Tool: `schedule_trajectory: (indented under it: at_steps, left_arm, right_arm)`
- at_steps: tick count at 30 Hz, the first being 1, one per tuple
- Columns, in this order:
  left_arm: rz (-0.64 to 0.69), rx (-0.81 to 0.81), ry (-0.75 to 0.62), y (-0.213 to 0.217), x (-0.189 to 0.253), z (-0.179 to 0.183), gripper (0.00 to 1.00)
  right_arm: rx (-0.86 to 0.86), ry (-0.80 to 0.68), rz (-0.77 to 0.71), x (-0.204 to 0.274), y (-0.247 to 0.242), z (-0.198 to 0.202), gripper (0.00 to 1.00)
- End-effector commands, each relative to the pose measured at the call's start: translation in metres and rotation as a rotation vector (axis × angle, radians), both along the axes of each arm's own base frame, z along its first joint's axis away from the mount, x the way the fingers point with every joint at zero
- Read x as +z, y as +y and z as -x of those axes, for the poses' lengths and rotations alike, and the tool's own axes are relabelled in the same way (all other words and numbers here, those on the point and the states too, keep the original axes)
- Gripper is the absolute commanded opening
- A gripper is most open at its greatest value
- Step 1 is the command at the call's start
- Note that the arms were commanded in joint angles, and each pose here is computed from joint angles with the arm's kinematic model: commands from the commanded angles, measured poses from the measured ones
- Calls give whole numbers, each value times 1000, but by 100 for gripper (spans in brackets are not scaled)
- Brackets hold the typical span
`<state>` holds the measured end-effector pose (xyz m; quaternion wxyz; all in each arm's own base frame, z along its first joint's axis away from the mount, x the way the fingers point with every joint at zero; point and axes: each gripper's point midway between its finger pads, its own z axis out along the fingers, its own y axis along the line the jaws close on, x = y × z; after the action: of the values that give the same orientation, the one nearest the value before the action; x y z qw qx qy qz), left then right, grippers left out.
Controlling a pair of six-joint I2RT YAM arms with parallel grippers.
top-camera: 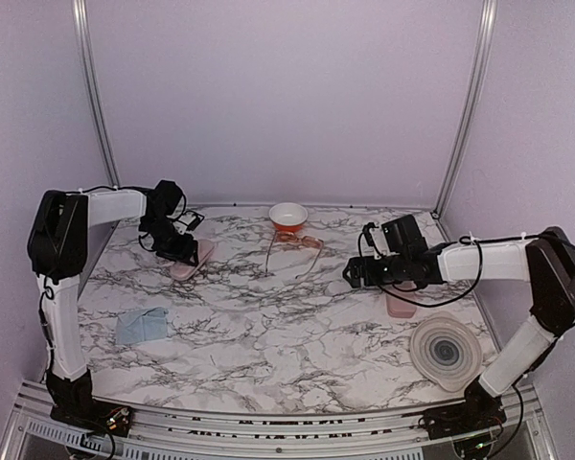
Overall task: Organize the sunglasses
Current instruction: Open the sunglasses case.
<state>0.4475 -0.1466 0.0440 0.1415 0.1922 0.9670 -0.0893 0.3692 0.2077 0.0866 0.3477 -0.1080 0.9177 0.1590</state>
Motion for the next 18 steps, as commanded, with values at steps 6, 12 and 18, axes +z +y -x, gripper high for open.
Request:
schedule_trajectory:
  at_steps: [6,12,18]
  left_arm:
    - [301,-5,-81,-80,85,56,38]
    - [521,-20,-135,-114,130,96,36]
    - [675,-32,-158,-140,160,130,33]
  right_arm:
    - [10,-108,-151,76,50,32,97]
    - [114,-109,-369,123,105,67,97]
    - [177,-111,-510,163,139,91,98]
